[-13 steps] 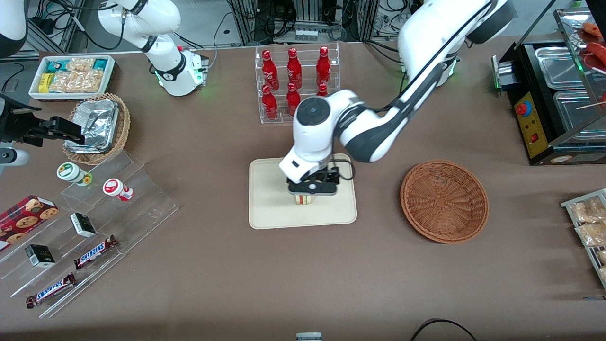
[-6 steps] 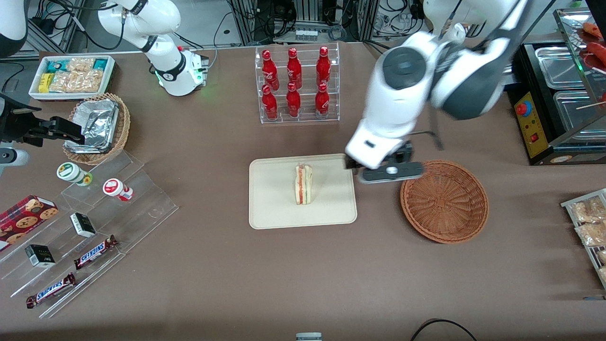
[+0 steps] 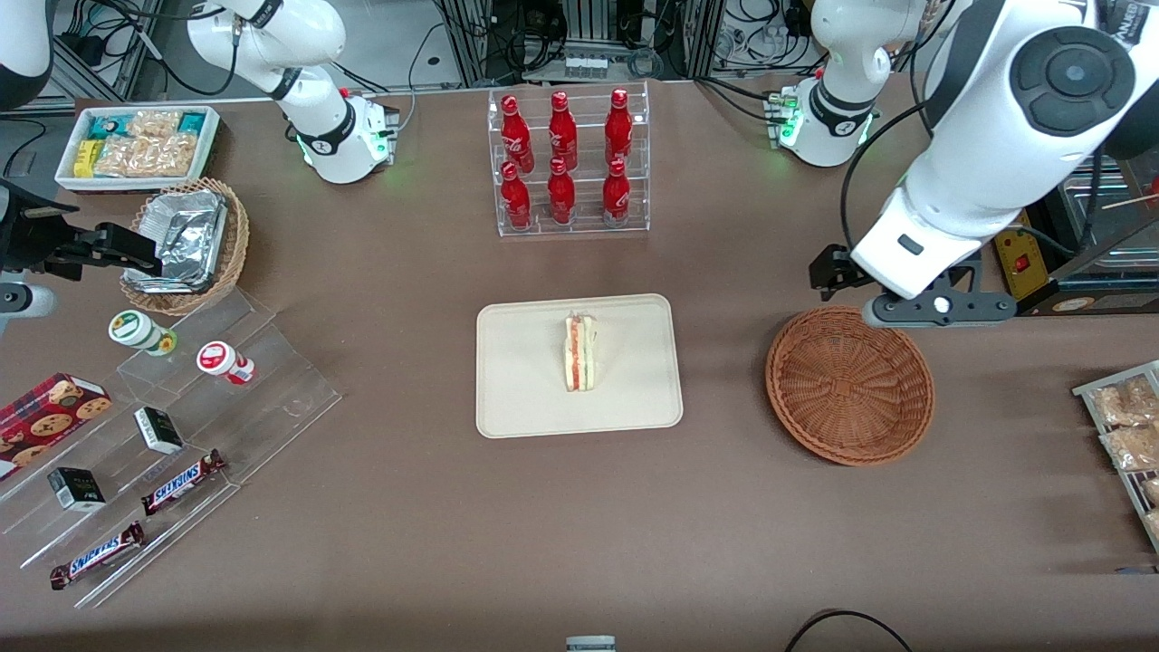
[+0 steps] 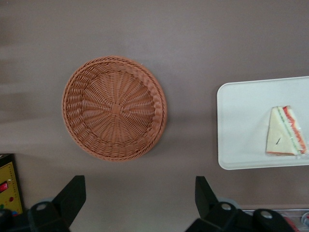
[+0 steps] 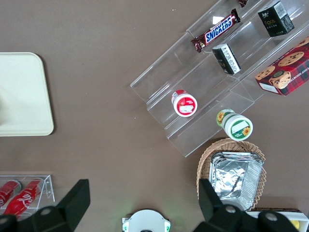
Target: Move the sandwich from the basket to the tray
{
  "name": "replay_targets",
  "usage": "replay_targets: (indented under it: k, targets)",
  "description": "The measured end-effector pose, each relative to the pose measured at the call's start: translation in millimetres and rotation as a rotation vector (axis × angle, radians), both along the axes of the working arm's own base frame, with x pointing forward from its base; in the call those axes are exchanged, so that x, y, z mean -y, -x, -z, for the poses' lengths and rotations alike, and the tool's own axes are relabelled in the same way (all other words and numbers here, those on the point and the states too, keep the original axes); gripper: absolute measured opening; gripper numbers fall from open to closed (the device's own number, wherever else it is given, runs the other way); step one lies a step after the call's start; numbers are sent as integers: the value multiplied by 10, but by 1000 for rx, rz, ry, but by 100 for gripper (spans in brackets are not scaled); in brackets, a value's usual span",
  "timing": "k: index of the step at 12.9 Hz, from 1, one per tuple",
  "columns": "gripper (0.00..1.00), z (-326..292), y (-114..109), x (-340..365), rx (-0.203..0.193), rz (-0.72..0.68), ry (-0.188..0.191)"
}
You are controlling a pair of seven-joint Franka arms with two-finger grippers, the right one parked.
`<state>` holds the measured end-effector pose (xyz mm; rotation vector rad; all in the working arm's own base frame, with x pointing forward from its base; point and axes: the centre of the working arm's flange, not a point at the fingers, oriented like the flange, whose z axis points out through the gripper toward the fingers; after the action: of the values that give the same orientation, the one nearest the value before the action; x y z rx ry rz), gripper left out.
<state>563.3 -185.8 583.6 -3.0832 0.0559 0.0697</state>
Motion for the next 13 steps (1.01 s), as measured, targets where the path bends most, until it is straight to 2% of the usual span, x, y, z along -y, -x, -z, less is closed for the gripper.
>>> replay_targets:
  k: [5, 9, 13]
  targets:
    - [100, 52, 128, -216, -20, 36, -35]
    - [100, -73, 144, -721, -19, 37, 1]
    - [100, -149, 168, -834, -6, 38, 7]
